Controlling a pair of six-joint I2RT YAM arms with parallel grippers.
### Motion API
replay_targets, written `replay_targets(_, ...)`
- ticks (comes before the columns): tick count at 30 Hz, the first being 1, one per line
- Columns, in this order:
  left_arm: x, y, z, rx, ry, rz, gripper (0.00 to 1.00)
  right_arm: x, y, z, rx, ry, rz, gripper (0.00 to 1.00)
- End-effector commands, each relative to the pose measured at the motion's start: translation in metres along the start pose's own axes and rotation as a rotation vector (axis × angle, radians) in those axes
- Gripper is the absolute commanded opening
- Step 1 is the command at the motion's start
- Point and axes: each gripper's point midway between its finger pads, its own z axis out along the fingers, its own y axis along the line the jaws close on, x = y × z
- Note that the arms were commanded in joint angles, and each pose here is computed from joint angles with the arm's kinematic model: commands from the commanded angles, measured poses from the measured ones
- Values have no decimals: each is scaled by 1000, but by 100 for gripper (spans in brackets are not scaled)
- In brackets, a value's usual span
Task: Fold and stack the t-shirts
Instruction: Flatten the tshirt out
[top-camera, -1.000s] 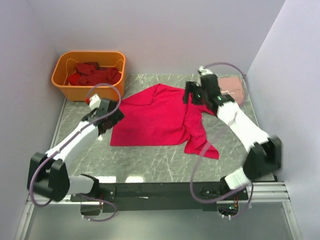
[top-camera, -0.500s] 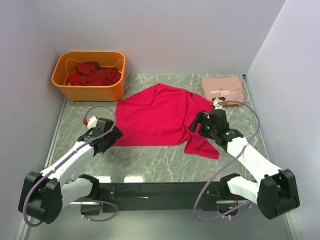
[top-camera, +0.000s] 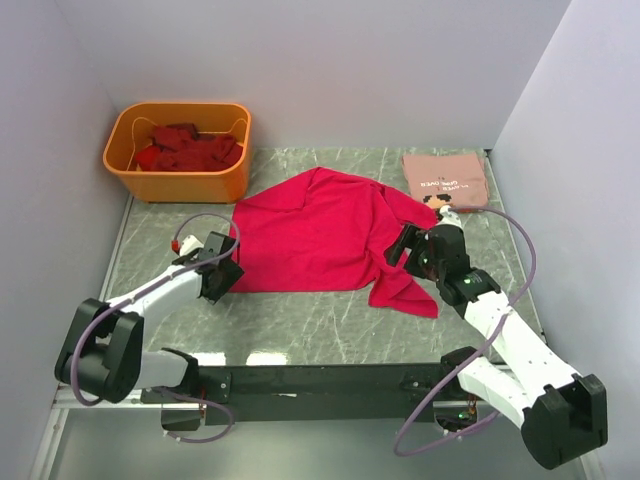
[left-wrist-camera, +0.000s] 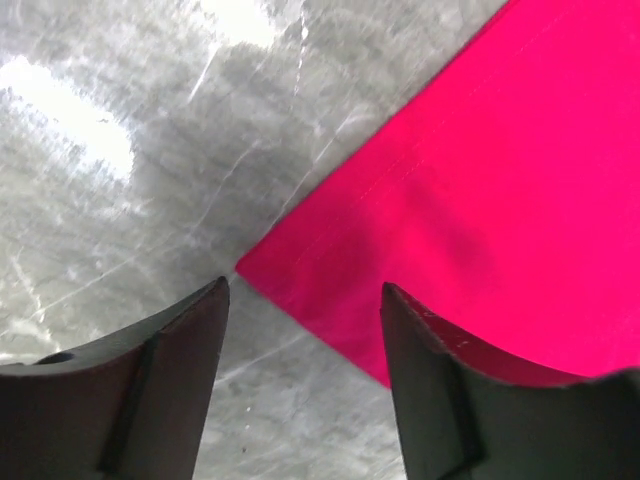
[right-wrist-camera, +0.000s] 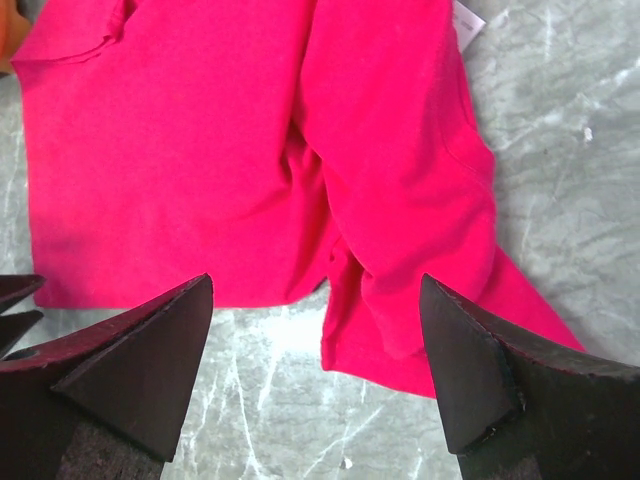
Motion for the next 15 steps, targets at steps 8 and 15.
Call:
replay_targets(8, 0, 9, 16, -121, -11, -25, 62, -5, -14, -10, 55, -48, -4, 89)
replay_targets(15, 0, 7, 22, -134, -6, -7, 35, -6, -19, -11, 83, -51, -14, 89)
